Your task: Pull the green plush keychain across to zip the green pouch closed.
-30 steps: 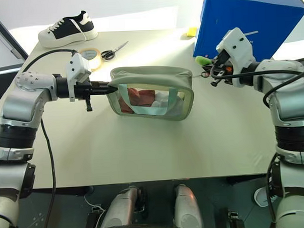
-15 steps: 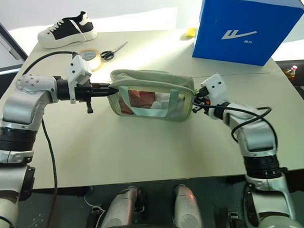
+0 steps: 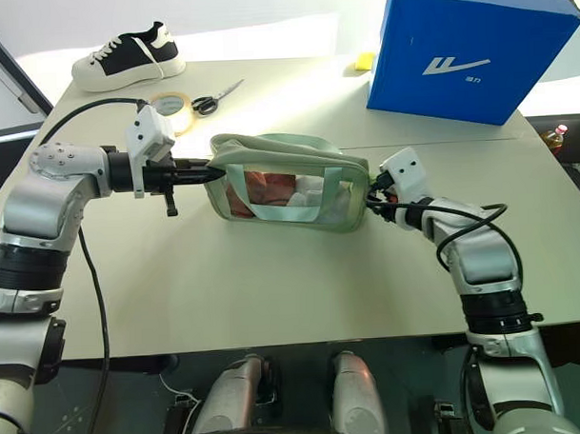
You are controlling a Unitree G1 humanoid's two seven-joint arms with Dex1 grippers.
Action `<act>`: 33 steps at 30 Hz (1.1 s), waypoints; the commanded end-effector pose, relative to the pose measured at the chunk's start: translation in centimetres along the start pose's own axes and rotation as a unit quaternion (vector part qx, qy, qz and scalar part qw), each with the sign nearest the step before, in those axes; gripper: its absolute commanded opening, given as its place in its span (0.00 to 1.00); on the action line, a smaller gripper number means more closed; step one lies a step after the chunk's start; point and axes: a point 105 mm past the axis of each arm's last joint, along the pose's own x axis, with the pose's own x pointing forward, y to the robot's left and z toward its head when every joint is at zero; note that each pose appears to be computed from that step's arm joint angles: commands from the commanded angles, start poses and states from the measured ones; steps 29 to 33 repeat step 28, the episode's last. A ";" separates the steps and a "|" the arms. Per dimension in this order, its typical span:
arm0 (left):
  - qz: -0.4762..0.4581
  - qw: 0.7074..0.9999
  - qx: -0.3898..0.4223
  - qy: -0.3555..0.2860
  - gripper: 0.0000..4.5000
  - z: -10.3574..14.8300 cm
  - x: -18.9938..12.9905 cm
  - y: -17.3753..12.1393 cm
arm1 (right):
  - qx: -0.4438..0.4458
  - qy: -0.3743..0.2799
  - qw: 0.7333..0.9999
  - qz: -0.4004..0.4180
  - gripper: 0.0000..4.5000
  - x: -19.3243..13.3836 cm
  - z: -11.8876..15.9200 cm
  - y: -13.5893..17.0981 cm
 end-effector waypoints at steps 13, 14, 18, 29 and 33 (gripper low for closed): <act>0.017 1.000 -0.001 -0.008 0.17 0.5 -0.6 1.0 | -0.145 0.006 0.970 0.193 1.00 -11.0 9.3 -1.2; 0.016 1.000 -0.005 -0.012 0.25 0.7 -0.7 1.1 | -0.146 -0.001 0.967 0.207 1.00 -10.9 9.7 -0.4; 0.021 0.999 -0.012 -0.023 0.69 1.4 -1.5 1.6 | -0.146 -0.020 0.964 0.221 1.00 -10.2 10.4 1.1; 0.108 0.993 -0.031 -0.025 1.00 2.4 -5.8 4.2 | -0.134 -0.048 0.972 0.188 1.00 -10.1 11.2 0.2; 0.108 0.993 -0.031 -0.025 1.00 2.4 -5.8 4.2 | -0.134 -0.048 0.972 0.188 1.00 -10.1 11.2 0.2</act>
